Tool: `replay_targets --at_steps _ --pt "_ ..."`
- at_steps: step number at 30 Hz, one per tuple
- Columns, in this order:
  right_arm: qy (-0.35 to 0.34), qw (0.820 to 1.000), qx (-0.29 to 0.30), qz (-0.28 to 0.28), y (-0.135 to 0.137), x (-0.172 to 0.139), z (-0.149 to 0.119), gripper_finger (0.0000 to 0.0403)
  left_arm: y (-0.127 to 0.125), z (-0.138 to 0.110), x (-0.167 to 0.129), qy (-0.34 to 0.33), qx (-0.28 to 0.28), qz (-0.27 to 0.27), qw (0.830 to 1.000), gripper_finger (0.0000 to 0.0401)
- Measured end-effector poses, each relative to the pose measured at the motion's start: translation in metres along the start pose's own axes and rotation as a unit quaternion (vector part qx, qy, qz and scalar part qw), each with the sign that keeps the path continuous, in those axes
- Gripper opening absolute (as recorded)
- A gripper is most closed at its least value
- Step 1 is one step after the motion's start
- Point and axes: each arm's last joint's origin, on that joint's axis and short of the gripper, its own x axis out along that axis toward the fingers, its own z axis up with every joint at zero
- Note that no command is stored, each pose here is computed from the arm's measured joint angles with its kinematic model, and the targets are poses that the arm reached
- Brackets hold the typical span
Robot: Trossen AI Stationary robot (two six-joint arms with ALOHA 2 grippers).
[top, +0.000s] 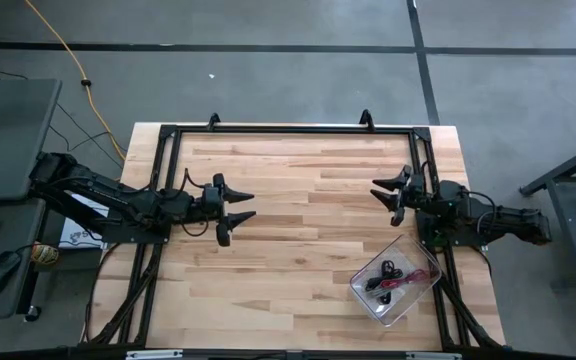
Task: Pick and place USB-C Cables
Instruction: Return to Home Position
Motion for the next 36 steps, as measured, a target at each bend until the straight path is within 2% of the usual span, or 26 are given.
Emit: replay_targets --at_steps 10,13,18,22,26,33,36 --pt "0.001 1.0 -0.01 0.002 0.0001 0.0 -0.0003 0.0135 -0.0001 0.0001 0.0 0.0 0.0 0.0 1.0 0.0211" --pt "0.001 1.0 -0.011 0.002 0.0001 0.0 -0.0003 0.0101 0.0 0.0001 0.0 0.0 -0.001 0.0 1.0 0.0211" --pt "0.001 1.0 -0.023 0.002 0.0001 0.0 -0.0003 0.0011 0.0 0.0001 0.0 0.0 -0.007 0.0 1.0 0.0211" --pt "0.002 1.0 -0.017 0.009 0.0005 0.0 -0.0005 0.0018 -0.0001 0.0 0.0 0.0 -0.013 0.0 1.0 0.0211" --pt "0.007 0.999 -0.019 0.025 0.0013 0.0 -0.0012 0.0002 0.0 0.0 0.0 0.0 -0.013 0.0 1.0 0.0211" --pt "0.012 0.999 -0.021 0.04 0.0022 -0.0001 -0.002 0.0003 -0.0001 0.0 0.0 0.0 -0.013 0.0 1.0 0.0211" --pt "0.011 0.998 -0.04 0.039 0.002 0.0 -0.002 0.0004 0.0009 0.0002 -0.0001 -0.003 -0.004 0.017 1.0 0.0211"
